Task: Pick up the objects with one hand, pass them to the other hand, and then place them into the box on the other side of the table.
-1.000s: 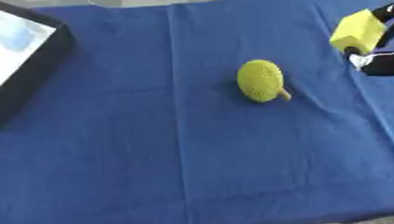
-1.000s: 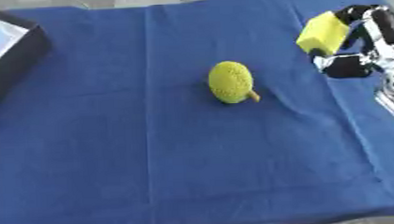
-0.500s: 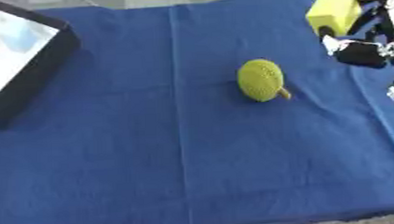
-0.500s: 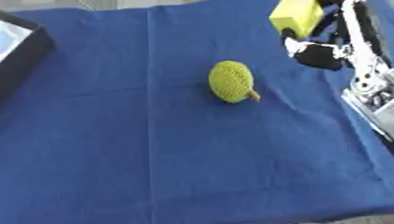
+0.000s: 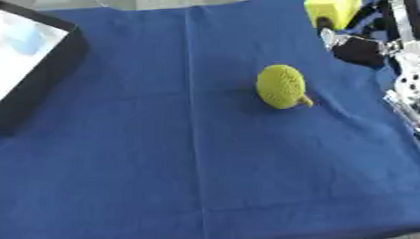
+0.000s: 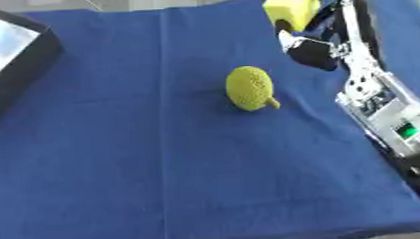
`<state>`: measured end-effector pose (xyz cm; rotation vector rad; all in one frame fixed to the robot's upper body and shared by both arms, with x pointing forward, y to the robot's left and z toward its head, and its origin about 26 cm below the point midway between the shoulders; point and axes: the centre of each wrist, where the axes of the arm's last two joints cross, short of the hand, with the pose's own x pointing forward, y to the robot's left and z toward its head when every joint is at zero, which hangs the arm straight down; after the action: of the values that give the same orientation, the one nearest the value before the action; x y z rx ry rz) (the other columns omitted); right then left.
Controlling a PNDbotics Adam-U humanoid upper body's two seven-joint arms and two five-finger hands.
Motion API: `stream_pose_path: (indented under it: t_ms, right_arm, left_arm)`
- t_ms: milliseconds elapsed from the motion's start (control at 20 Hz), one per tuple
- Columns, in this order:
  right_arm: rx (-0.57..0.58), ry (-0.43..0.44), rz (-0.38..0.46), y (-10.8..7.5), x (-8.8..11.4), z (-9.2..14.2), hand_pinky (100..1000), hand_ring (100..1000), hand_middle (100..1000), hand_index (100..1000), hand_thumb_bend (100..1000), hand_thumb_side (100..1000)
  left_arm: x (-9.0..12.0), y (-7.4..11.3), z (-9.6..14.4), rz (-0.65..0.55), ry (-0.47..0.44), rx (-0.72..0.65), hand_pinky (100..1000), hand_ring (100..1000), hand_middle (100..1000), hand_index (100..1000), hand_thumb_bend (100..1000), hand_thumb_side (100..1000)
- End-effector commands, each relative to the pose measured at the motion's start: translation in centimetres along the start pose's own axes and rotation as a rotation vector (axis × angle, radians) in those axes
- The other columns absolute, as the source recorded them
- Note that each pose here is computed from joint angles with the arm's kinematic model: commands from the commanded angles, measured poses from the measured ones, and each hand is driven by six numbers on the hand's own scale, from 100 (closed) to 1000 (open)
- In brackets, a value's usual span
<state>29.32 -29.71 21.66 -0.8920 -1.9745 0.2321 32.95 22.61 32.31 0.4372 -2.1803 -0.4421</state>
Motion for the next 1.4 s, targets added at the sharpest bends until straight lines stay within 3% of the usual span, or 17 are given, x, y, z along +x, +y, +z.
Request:
stream_pose_path:
  t_ms: [50, 450, 1400]
  right_arm:
    - [-0.011, -0.029, -0.015, 0.4, 1.0, -0.1, 207, 465, 507, 548, 100, 100]
    - [0.009, -0.046, -0.078, 2.0, 1.9, 0.2, 212, 467, 506, 547, 100, 100]
    - [0.144, -0.080, -0.125, 4.5, 3.3, 1.1, 217, 467, 508, 550, 100, 100]
  left_arm:
    - [2.9, 0.7, 0.2, -0.014, -0.105, -0.042, 807, 643, 577, 731, 100, 575]
    - [7.0, -0.2, -0.1, -0.004, -0.286, -0.210, 811, 652, 585, 736, 100, 597]
    - [11.6, -5.3, -0.1, -0.209, -0.420, -0.585, 816, 684, 615, 756, 100, 306]
